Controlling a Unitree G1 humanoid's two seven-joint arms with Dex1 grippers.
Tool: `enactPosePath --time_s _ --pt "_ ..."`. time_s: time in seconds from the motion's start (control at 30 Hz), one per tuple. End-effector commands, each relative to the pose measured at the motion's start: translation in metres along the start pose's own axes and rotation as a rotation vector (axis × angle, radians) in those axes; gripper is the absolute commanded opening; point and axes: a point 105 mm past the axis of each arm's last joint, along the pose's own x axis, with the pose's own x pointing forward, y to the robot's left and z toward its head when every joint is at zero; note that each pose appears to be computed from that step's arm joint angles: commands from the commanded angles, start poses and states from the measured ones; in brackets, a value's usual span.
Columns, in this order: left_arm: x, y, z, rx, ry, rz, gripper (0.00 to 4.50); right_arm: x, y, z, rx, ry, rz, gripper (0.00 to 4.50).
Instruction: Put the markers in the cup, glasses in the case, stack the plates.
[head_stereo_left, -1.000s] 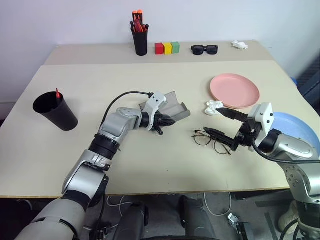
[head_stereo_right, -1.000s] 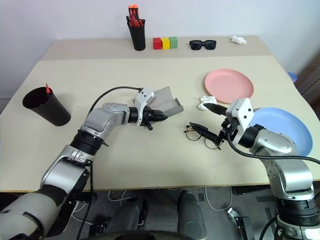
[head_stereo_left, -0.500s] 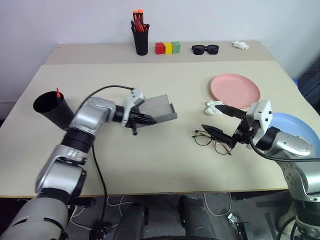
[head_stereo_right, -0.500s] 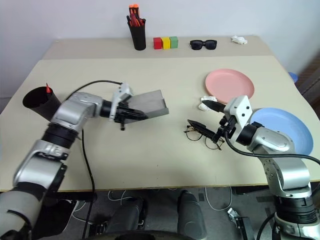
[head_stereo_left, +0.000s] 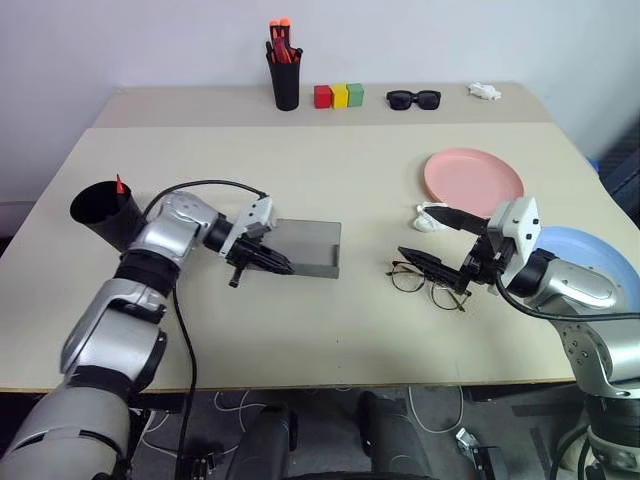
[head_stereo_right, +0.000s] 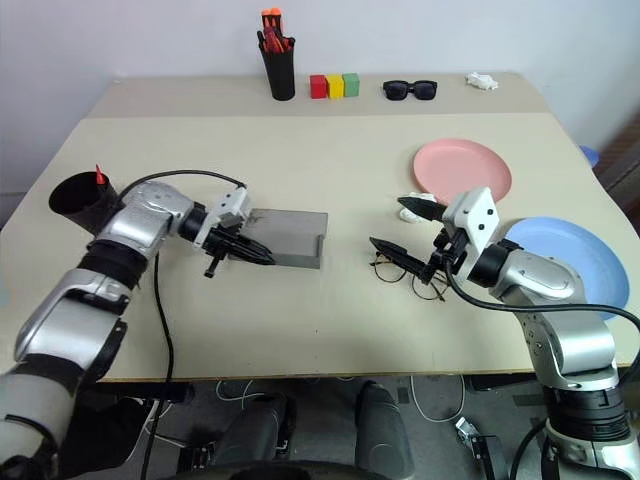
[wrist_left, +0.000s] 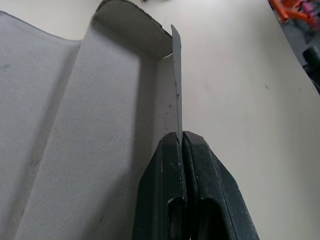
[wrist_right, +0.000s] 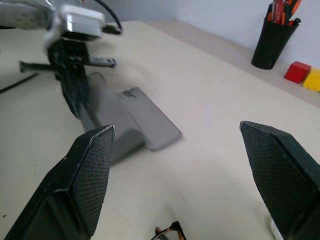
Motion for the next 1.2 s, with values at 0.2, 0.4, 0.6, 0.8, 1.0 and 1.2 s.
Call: enactPosePath --time_s 0.2,0.4,0.6,0.8,1.0,1.2 --pt "-0.005 0.014 0.016 0.057 -0.037 0.075 0.84 -0.004 -0.001 0.013 -0.045 -0.028 -0.006 4.11" --pt "-0.016 0.025 0.03 0.098 -0.09 0.176 3.97 -0.009 -0.008 -0.006 -0.094 0.099 -0.009 4.11" --pt "-0.054 0.02 0.069 0.098 -0.34 0.245 4.23 -0.033 -0.022 -0.033 -0.18 0.389 -0.012 4.11" --pt "-0.07 -0.017 0.064 0.209 -0.353 0.231 4.23 -0.021 -0.013 -0.029 -0.153 0.46 -0.03 4.11" --pt "-0.083 -0.038 0.063 0.273 -0.337 0.296 4.23 -0.018 -0.018 -0.046 -0.183 0.566 -0.063 4.11" --pt "-0.095 -0.05 0.059 0.266 -0.336 0.344 4.23 -0.023 -0.018 -0.062 -0.172 0.628 -0.046 4.11"
